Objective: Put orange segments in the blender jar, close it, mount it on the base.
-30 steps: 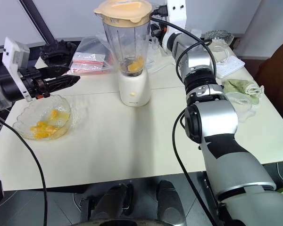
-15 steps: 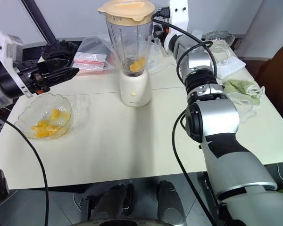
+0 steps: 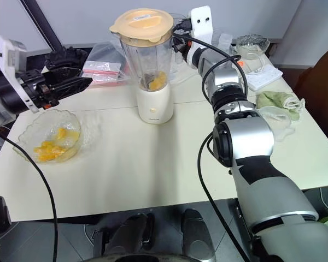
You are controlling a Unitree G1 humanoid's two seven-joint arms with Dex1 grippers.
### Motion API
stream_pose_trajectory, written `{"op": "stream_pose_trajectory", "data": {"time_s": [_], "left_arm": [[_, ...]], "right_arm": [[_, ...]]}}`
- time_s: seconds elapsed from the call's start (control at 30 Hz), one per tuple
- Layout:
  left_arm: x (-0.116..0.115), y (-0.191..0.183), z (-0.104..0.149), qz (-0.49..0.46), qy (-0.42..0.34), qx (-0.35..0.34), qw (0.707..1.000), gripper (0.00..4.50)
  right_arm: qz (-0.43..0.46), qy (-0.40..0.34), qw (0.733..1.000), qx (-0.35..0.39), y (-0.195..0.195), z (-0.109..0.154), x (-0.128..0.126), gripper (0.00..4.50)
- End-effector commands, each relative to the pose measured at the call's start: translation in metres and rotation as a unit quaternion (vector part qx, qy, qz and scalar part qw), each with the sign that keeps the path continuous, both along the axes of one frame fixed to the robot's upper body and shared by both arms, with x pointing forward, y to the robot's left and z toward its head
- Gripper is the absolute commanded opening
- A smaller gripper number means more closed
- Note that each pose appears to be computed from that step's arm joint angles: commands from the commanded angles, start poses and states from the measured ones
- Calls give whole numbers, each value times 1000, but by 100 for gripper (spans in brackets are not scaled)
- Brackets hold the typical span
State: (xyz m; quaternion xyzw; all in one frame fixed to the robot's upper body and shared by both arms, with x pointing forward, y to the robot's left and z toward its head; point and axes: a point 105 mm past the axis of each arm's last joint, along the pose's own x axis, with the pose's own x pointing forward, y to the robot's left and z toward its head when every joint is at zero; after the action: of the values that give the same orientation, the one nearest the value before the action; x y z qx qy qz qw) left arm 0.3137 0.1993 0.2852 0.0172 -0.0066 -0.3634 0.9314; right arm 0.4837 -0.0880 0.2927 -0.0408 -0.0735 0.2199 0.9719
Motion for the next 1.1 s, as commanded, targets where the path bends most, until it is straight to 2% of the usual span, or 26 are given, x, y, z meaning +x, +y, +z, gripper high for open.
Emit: {"op": "stream_pose_trajectory", "data": {"time_s": [0.03,0.23,0.7,1.1], "left_arm": [[-5,-3,16,-8,-33,-4,999,305],[-4,-4,13,-6,-28,-2,1000,305],[0,-6,9,-7,-26,-2,1000,305],[5,-11,10,-15,-27,-5,1000,305]], "right_arm": [[7,1,1000,-11,4,-2,-1,86],[-4,28,999,-27,0,-18,2,86],[-66,28,996,-59,-8,-15,6,86],[-94,54,992,-60,-6,-27,6,86]]}}
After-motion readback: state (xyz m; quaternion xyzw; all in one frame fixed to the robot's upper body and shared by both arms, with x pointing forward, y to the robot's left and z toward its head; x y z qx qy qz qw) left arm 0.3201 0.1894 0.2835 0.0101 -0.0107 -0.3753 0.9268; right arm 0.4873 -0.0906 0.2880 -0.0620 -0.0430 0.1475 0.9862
